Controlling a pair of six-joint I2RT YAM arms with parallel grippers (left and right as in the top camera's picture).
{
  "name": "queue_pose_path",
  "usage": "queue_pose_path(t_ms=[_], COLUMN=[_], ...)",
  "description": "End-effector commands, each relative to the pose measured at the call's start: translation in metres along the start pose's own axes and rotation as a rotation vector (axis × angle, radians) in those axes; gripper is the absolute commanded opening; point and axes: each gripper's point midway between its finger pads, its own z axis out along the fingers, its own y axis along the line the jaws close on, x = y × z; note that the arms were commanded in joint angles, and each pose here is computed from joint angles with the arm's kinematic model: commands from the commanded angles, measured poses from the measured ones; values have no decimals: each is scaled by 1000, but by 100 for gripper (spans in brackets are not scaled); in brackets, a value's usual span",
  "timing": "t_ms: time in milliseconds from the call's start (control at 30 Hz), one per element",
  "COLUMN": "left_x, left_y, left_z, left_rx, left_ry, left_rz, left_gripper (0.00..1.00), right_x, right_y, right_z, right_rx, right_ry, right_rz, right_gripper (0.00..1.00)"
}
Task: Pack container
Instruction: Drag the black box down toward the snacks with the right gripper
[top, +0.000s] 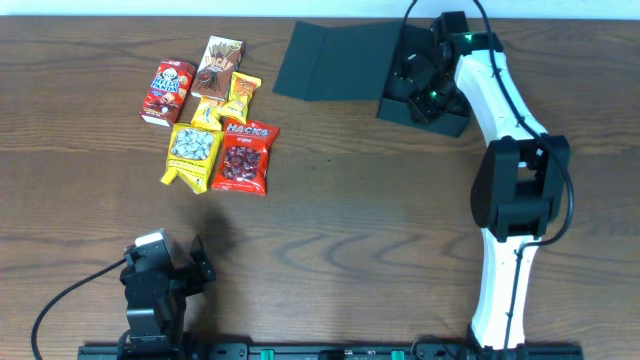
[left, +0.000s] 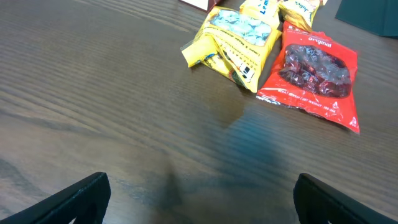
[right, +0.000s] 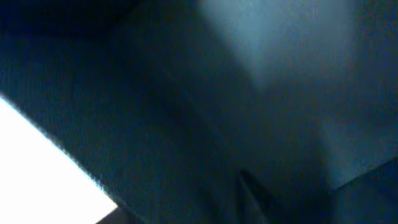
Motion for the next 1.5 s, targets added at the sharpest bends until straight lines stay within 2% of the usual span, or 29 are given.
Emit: queue_pose_path(t_ms=[0,167,400,533,567,633,1033,1267,1467], left_x=[3,3,3,3,3,3,4,3,3], left_y=[0,0,0,0,0,0,0,0,0], left_z=[2,2,2,2,2,2,2,2,2], left_rx=[3,3,3,3,3,3,3,3,3], left_ry=[6,6,6,5,5,6,6,6,6], left_rz=[-11,-11,-11,-11,-11,-11,-11,-11,-11], left_gripper=[95,95,95,95,95,95,95,95,95], right_x=[3,11,3,-1,-2,-4,-5,-18,-39], right_y=[12,46,106,145,155,171,246,254,256], right_z=[3,3,5,5,6,6,7,8,10], right_rx=[-13,-49,-64,-60,-56,-47,-29,-29,-64], right_ry=[31,109,156,177,178,182,204,162,90], right_rz=[96,54,35,81,109,195,613,852,1019], right_gripper=[28,22,22,27,29,24,20,19,14])
